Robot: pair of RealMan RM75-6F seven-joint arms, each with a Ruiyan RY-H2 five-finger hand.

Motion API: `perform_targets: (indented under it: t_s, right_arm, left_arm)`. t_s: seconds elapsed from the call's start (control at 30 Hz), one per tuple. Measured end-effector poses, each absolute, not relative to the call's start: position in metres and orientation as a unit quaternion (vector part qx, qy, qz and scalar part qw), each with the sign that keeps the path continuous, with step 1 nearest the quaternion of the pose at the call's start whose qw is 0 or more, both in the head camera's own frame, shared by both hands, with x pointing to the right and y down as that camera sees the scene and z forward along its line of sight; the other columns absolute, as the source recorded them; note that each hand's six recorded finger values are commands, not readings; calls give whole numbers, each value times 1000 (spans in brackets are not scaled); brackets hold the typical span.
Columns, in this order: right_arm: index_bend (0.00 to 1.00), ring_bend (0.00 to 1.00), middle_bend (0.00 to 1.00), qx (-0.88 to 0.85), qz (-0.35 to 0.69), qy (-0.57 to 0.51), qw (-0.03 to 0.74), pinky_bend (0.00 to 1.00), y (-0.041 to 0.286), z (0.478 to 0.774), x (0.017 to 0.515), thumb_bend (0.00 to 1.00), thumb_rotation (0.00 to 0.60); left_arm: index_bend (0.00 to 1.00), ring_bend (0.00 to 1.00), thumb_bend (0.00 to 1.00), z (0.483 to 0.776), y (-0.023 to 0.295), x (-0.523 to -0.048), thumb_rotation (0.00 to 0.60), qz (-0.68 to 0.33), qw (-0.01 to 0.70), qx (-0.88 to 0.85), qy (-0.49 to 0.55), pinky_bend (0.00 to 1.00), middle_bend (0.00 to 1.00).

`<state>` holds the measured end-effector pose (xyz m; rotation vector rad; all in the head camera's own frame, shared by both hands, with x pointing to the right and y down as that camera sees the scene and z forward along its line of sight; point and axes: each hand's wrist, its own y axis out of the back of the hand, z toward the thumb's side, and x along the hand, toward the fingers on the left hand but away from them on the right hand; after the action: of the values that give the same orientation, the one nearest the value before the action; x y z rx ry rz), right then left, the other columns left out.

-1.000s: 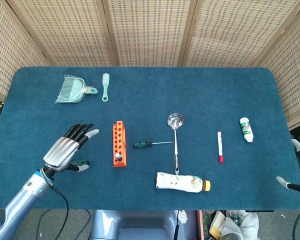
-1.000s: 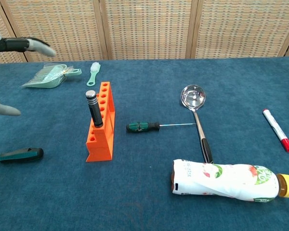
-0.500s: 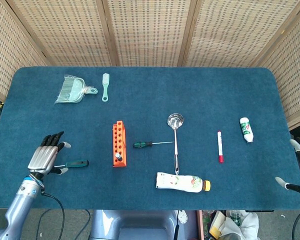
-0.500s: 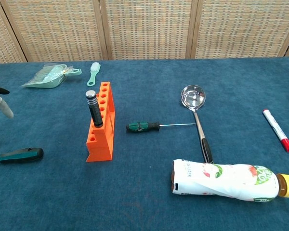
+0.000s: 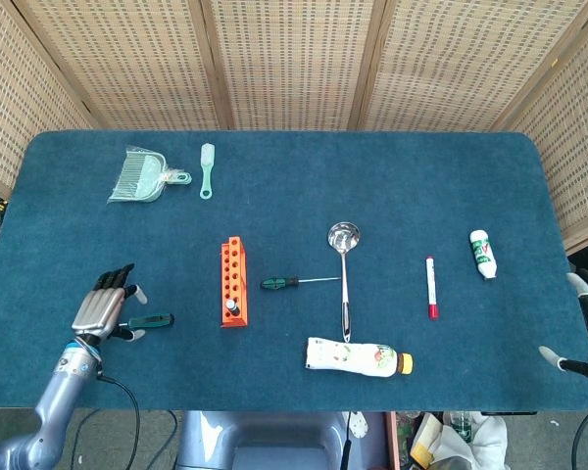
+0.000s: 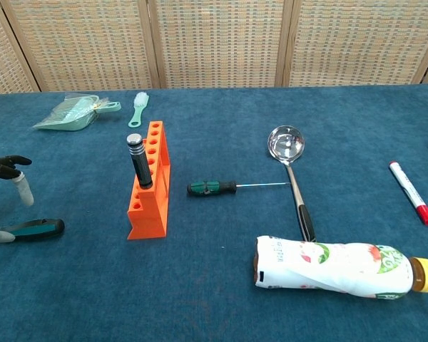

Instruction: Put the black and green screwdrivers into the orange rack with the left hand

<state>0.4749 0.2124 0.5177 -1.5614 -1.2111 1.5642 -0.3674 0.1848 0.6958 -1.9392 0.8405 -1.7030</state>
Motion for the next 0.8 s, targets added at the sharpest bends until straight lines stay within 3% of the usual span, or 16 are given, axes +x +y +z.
perform_targets:
  t_s: [0.8]
  right_arm:
    - [0, 0, 0, -592, 592, -458, 299, 0, 211, 519, 477, 0, 600]
  left_arm:
    - [495, 0, 176, 717, 187, -345, 600, -610, 198, -711, 287, 0, 0]
